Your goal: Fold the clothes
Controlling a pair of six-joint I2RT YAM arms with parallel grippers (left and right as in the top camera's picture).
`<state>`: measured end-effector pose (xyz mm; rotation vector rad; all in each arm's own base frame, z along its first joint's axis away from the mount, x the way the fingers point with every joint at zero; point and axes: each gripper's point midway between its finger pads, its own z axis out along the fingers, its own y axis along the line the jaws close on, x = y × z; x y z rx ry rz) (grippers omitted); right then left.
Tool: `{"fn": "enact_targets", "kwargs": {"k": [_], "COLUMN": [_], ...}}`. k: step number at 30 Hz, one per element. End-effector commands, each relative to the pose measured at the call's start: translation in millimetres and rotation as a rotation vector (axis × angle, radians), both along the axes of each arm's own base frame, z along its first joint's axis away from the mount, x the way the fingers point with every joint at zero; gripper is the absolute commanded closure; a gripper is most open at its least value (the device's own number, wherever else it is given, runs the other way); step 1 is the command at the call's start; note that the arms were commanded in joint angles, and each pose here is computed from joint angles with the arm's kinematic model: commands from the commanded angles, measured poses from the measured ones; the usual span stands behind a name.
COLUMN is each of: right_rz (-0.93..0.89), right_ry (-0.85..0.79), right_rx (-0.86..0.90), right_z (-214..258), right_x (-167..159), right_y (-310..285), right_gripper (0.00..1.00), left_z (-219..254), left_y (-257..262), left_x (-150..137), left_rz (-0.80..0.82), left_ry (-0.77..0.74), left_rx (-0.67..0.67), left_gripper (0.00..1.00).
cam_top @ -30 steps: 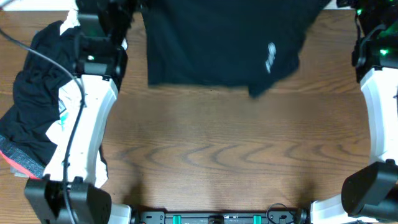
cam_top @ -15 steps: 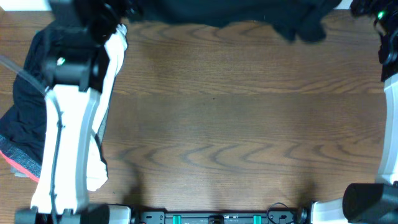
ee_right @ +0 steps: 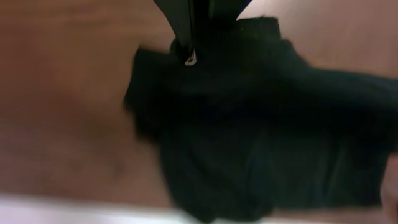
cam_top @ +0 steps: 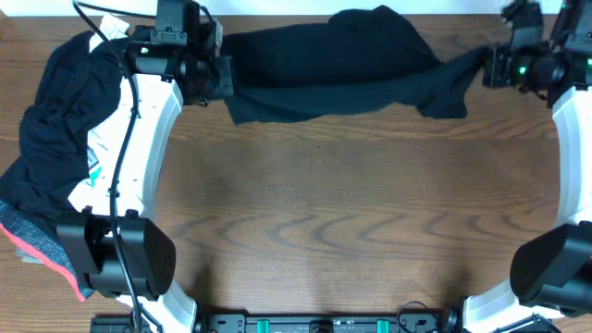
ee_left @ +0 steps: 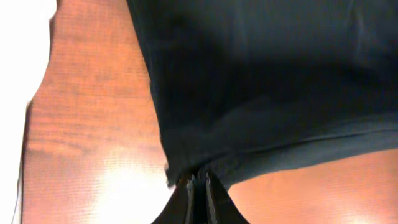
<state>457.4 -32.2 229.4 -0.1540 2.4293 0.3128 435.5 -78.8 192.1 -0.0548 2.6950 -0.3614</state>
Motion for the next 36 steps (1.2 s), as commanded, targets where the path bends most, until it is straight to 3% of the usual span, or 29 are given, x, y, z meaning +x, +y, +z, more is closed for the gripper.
{"fn": "enact_targets", "kwargs": {"k": [1,6,14,25,30,36], "right_rz": [0.016,-0.02,-0.144,-0.294,-0.316,-0.342], "right_ry": [0.069,0.259,0.424,0.475,0.562,0.657], "right_rx": [0.024,0.049,0.047,-0.057,-0.061,-0.042], "right_z": [-7,-27,-36,-4,-28,-64], "right_x": [-18,-55,-89,-161,-195,-215], "right_y": [5,7,1,-11,-7,-2], "right_gripper": [0.99,0.99,0.99,0.99,0.99,0.99], "left_z": [5,-6,-13,-4,-6,-26], "left_y": [3,6,10,35,44,46], "left_x": [-12,-42,-81,-120,-137,-154], "left_rz": [-0.008,0.004,0.035,0.174,0.213,0.224], "left_ry": [0.024,0.16,0.326,0.424,0.439,0.514], "left_rx": [0.004,0.012,0.019,0.132,0.172,0.184], "left_gripper": [0.94,0.94,0.94,0.94,0.94,0.94]}}
